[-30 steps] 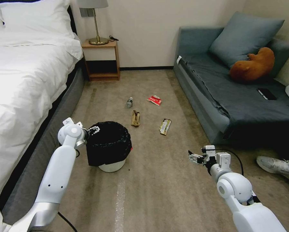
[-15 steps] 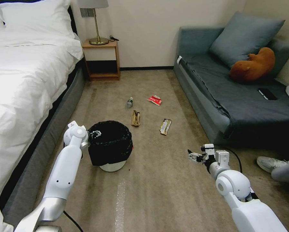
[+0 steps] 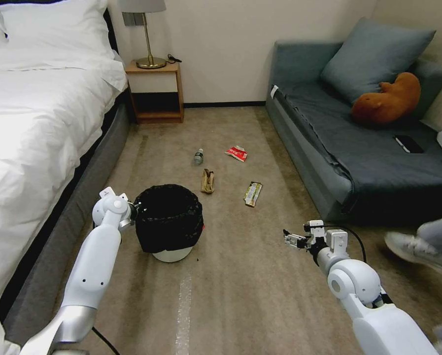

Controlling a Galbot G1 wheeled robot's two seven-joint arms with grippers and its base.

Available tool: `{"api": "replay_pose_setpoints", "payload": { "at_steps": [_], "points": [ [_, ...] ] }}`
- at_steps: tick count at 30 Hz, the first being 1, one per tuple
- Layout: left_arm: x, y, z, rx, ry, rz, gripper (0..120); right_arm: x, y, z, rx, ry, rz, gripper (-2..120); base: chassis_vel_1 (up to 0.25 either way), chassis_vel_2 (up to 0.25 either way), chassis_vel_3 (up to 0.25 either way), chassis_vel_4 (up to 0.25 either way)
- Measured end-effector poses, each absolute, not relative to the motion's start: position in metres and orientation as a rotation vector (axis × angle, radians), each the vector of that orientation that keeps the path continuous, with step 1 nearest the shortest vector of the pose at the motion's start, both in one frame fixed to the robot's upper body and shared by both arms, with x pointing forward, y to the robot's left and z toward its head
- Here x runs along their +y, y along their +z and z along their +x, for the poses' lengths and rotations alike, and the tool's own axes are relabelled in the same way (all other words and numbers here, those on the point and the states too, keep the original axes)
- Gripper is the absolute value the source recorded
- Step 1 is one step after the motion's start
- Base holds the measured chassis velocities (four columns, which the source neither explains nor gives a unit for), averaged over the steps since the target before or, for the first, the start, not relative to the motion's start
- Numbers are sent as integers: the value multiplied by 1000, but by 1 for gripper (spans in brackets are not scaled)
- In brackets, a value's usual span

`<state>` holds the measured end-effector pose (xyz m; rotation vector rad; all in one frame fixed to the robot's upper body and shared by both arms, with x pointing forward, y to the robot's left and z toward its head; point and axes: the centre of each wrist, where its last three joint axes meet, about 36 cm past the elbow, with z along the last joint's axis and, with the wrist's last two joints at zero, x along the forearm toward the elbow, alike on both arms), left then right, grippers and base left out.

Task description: Pick up the trash bin, then pick up the garbage on the floor and place it into the trash bin.

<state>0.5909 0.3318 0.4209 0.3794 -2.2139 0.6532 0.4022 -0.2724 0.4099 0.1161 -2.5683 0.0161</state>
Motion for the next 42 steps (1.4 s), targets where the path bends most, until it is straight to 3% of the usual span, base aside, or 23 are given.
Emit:
{"api": "replay_pose_setpoints", "payload": {
  "at_steps": [2, 25, 42],
  "points": [
    [332, 423, 587, -2232, 647, 372, 3, -271, 410, 401, -2567, 16, 120, 100, 0, 0, 0, 0],
    [349, 448, 558, -2443, 357, 405, 3, -273, 409, 392, -2568, -17, 135, 100, 0, 0, 0, 0],
    [383, 463, 503, -2548, -89, 503, 3, -252, 391, 404, -2668, -86, 294, 100, 0, 0, 0, 0]
  ]
}}
